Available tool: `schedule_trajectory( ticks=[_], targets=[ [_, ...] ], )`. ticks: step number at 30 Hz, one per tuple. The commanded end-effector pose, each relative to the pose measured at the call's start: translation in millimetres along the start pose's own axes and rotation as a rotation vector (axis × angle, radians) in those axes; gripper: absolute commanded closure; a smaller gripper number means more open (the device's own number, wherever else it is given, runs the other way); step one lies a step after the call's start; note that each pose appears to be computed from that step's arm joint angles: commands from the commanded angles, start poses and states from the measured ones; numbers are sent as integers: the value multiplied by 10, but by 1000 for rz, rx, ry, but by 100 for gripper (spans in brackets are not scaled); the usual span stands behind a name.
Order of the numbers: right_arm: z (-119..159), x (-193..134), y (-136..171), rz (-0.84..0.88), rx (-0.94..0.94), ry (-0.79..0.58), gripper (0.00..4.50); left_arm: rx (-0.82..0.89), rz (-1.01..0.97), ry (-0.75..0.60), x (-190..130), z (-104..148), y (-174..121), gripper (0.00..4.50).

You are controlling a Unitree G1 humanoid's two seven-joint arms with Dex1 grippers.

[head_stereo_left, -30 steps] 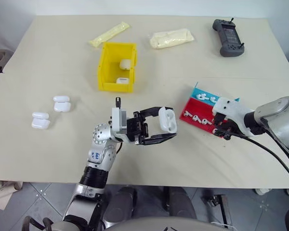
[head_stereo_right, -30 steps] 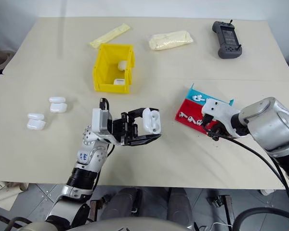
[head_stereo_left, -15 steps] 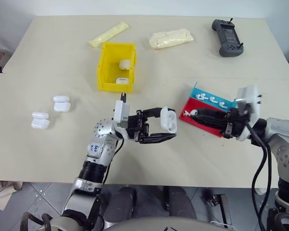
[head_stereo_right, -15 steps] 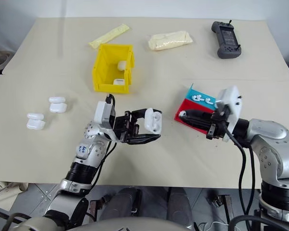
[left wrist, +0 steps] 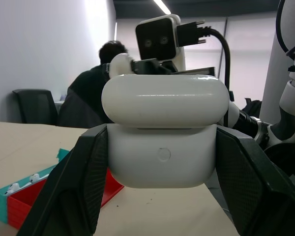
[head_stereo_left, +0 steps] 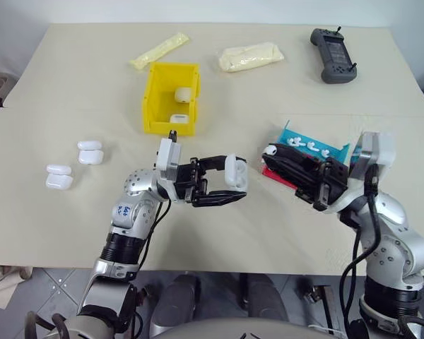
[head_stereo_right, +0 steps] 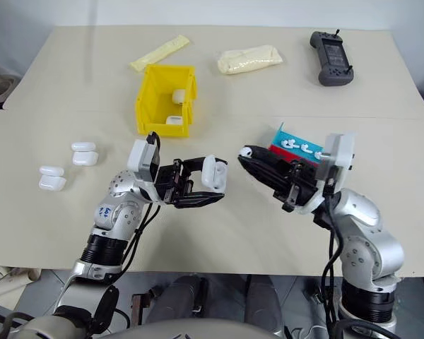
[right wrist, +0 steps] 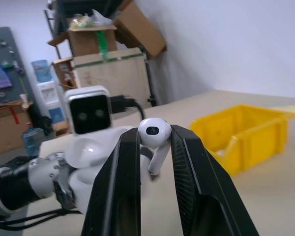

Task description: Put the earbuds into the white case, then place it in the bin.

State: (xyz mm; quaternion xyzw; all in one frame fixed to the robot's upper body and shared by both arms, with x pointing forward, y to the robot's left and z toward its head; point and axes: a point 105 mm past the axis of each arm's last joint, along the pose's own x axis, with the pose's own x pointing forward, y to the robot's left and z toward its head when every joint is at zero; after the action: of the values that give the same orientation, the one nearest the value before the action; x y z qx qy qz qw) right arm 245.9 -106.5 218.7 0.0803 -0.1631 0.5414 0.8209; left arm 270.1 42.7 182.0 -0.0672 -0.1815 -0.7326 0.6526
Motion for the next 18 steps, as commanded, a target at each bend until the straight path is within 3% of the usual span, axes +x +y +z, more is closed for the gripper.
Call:
schedule_trajectory(
  ticks=[1, 18],
  targets=[
    [66, 73, 89, 28, -57, -37, 400, 38, -23, -10, 34, 112, -21, 169],
    [-159, 211, 88, 44, -42, -7, 400, 55, -26, -13, 89, 113, -21, 169]
  ],
)
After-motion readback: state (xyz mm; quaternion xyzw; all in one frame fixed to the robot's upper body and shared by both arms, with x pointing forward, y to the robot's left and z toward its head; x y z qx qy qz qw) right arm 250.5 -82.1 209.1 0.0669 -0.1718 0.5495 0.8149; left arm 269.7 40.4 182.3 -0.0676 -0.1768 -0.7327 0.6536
